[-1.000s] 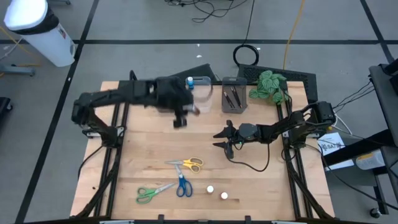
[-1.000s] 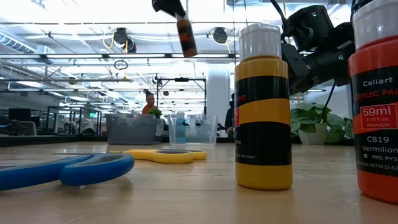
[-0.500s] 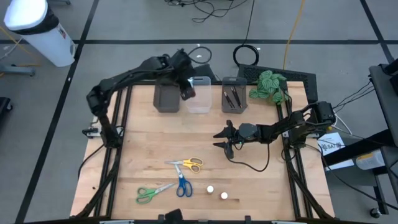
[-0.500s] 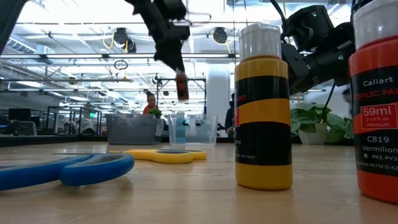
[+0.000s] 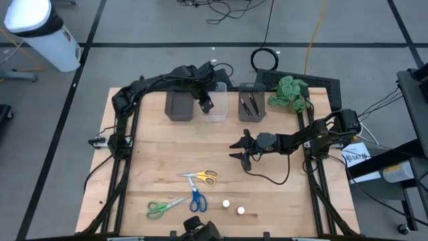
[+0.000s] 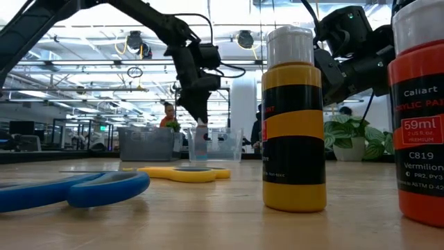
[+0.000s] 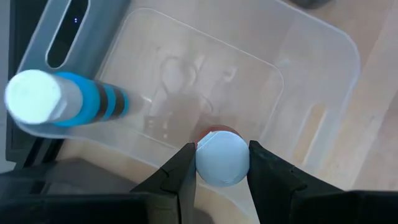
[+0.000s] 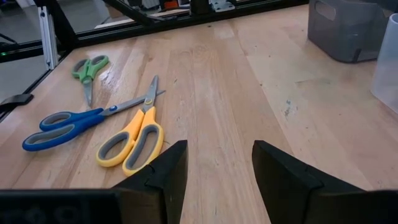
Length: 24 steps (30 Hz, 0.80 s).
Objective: Pick & Place Paint Supplies
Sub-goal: Put the brown paint bottle into the transparent bin
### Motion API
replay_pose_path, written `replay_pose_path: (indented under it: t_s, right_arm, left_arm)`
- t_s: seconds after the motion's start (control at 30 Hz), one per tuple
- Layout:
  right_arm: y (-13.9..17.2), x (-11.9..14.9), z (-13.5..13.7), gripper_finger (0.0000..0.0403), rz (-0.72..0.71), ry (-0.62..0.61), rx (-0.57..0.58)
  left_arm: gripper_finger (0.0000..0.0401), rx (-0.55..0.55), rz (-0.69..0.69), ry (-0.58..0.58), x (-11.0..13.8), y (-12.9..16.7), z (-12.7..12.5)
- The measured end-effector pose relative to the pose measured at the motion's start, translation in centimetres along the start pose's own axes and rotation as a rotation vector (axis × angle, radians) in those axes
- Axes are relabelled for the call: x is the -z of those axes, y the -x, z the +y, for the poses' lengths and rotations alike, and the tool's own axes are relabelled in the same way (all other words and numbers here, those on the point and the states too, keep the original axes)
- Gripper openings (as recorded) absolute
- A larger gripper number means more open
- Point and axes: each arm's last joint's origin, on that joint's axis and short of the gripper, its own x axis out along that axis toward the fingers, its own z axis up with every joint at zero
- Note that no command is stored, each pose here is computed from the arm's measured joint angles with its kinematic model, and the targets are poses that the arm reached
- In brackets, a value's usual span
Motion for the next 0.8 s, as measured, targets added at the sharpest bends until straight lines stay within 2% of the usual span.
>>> replay_pose_path:
  t_s: [0.4, 0.8]
  right_arm:
    - [0.00, 0.07, -0.01, 0.0164, 0.007, 0.000, 0.001]
    - [0.00, 0.07, -0.01, 0.0164, 0.007, 0.000, 0.001]
  left_arm:
    - [0.0124, -0.010, -0.039, -0.020, -0.56, -0.61, -0.54]
    - [0.0124, -0.090, -0.018, -0.036, -0.44, -0.72, -0.86]
